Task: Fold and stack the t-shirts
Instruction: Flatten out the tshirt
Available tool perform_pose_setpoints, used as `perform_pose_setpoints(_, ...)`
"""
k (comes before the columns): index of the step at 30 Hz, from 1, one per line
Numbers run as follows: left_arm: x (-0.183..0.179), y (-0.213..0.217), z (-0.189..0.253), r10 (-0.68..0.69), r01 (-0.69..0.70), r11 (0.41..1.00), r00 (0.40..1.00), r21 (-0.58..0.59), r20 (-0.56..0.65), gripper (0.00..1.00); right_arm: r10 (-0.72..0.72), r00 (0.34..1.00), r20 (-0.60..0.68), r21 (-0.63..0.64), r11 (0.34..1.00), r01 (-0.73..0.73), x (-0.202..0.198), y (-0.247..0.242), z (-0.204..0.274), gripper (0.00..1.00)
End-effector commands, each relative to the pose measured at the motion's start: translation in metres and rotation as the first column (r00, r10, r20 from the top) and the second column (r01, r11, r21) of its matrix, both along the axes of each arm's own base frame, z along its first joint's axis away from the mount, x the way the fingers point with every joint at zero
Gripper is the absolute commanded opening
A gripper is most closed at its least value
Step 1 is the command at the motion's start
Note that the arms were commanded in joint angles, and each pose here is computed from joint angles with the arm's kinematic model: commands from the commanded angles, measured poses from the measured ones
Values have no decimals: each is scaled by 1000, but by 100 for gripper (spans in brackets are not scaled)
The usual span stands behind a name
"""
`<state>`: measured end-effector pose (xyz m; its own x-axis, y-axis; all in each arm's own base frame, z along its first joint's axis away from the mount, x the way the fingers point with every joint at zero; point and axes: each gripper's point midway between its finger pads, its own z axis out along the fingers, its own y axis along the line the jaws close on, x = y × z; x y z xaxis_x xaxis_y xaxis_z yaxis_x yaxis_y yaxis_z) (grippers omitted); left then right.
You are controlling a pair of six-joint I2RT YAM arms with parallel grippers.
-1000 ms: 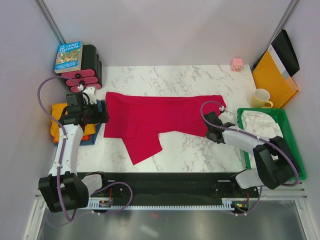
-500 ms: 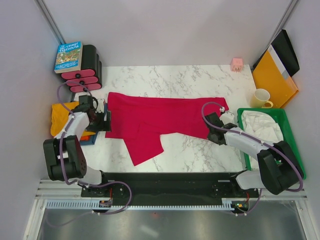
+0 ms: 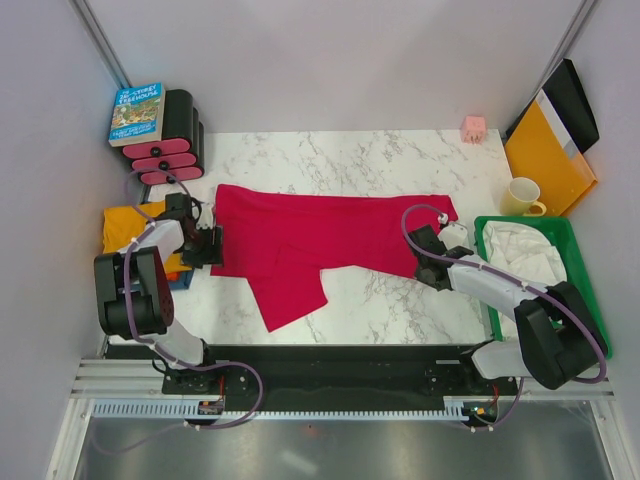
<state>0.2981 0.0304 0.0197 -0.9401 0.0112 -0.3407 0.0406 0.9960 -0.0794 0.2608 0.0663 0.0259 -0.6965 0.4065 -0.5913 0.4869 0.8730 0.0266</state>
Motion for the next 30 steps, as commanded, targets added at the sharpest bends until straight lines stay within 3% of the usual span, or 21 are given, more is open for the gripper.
perform_pose_setpoints(1, 4, -7, -3, -18, 18, 999, 1000, -40, 16, 61, -1, 1000, 11, -32, 999, 1, 3, -4, 6, 0)
perform_pose_setpoints(7, 1, -10, -8, -44, 43, 998, 999, -53, -8, 53, 1, 1000, 7, -33, 999, -1, 5, -3, 5, 0)
perform_pose_setpoints(13, -5, -9, -17, -69, 67, 996, 996, -53, -51, 25, 4, 1000, 5, -26, 1000, -4, 8, 0, 5, 0)
perform_pose_setpoints(18, -10, -9, -15, -98, 95, 994, 993, -48, -62, 28, 2, 1000, 13, -27, 1000, -2, 9, 0, 8, 0)
perform_pose_setpoints(23, -14, -8, -11, -118, 116, 992, 991, -39, -59, 47, 1, 1000, 15, -22, 1000, -1, 10, 1, 8, 0)
perform_pose_setpoints(30, -26, -8, -12, -167, 164, 986, 982, -36, -89, 46, -7, 1000, 16, -19, 1000, 7, 6, -1, 7, 0)
